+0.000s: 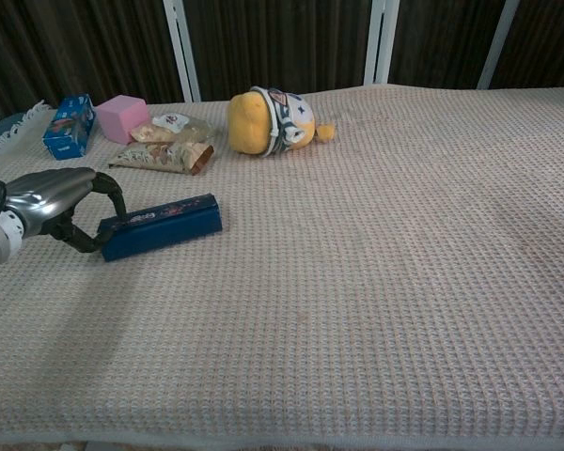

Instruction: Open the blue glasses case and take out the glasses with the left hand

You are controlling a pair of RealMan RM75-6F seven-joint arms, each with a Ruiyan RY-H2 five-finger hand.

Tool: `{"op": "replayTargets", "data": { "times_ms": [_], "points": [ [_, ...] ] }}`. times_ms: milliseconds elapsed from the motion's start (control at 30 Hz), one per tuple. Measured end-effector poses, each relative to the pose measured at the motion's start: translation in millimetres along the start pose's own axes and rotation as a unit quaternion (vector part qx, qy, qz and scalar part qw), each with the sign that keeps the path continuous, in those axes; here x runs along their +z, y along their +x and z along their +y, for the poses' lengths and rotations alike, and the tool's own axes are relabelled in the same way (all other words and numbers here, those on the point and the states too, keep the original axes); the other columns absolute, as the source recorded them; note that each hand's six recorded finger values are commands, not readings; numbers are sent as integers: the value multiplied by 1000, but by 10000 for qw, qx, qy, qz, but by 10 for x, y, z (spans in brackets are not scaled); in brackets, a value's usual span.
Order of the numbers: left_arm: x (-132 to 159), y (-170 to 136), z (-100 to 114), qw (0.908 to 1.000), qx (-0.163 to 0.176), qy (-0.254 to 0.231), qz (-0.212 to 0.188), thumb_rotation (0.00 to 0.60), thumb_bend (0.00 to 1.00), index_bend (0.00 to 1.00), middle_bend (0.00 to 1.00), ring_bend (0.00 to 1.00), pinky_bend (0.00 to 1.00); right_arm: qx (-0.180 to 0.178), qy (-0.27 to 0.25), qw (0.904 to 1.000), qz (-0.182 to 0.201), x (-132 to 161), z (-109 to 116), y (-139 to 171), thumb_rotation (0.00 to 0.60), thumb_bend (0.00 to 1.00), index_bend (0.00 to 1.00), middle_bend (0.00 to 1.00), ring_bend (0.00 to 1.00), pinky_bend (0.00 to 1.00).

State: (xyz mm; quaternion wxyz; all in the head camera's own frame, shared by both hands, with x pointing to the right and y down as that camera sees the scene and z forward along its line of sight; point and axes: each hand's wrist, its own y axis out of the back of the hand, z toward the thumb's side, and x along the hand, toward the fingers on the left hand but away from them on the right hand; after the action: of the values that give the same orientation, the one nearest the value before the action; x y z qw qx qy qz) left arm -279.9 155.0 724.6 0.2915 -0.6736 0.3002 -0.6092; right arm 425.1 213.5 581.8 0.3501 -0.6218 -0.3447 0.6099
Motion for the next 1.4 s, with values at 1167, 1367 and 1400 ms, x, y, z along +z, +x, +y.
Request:
{"op": "replayTargets", "data": {
  "times_ms": [1167,1367,1400],
  "points": [
    [-406,641,463,9943,704,-417,684,600,378,0,60,47,135,50,68,9999,-122,-21,-26,-42,600,196,0,0,0,9],
    [-418,542,621,9918,962,-641,541,600,378,66,64,44,133,55,61,9999,-88,-9,-25,-28,600,196,0,0,0,9],
    [-411,510,636,9916,976,-697,493,600,379,107,63,41,130,61,57,9999,-76,-5,-27,-26,600,196,0,0,0,9]
  ]
}}
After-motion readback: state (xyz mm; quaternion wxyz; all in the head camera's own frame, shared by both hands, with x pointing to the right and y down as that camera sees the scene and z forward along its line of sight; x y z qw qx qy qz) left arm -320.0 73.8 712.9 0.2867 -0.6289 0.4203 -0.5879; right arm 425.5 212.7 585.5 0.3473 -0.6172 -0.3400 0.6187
